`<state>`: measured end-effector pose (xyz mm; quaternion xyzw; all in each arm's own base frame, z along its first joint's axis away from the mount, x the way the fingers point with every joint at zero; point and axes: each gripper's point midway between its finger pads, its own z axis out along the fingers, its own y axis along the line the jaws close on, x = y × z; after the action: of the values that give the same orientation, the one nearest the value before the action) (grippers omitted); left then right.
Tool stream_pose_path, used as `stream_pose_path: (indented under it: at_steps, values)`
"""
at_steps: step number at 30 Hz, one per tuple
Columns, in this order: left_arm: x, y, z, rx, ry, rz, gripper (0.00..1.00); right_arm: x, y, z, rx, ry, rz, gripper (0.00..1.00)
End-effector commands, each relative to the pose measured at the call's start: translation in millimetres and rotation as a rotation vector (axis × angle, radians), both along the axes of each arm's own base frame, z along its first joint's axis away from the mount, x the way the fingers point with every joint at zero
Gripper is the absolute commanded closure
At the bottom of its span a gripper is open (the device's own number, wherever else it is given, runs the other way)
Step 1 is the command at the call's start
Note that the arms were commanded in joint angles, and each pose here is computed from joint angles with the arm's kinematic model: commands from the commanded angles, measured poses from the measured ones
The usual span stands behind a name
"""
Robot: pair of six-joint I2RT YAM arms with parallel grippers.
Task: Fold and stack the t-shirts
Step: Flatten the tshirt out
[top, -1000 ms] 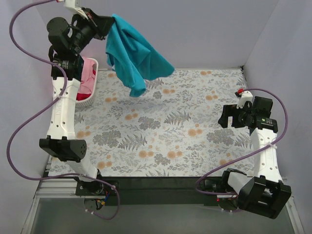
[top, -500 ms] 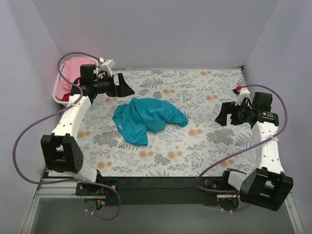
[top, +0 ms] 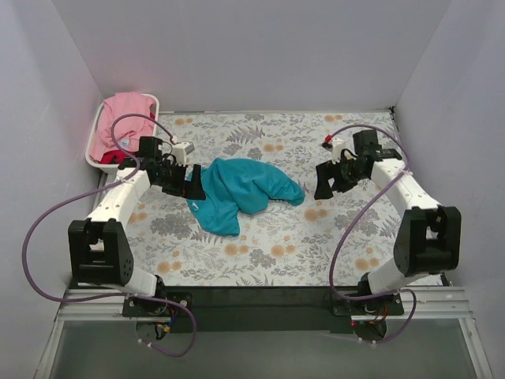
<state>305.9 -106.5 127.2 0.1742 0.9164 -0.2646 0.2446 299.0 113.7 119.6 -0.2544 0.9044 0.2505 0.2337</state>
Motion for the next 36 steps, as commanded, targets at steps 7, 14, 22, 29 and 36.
stream_pose_path:
  at_steps: [7,14,22,29,36]
  values:
    - [42.5,36.0,-31.0,0.159,0.033,0.104,0.14,84.1,58.4,-4.6,-0.057,-0.034,0.078,0.12]
    - [92.8,47.0,-29.8,0.178,0.013,0.141,0.15,126.2,92.0,-27.3,-0.085,-0.035,0.106,0.13]
    - [129.7,44.7,-54.2,0.161,0.049,0.164,0.21,158.8,125.7,-46.8,-0.092,-0.049,0.125,0.16]
    - [133.4,41.5,-67.8,0.149,0.070,0.174,0.23,160.2,147.9,-61.3,-0.104,-0.047,0.161,0.15]
    - [124.4,29.6,-86.9,0.138,0.131,0.173,0.30,139.1,160.6,-82.9,-0.070,0.039,0.200,0.26]
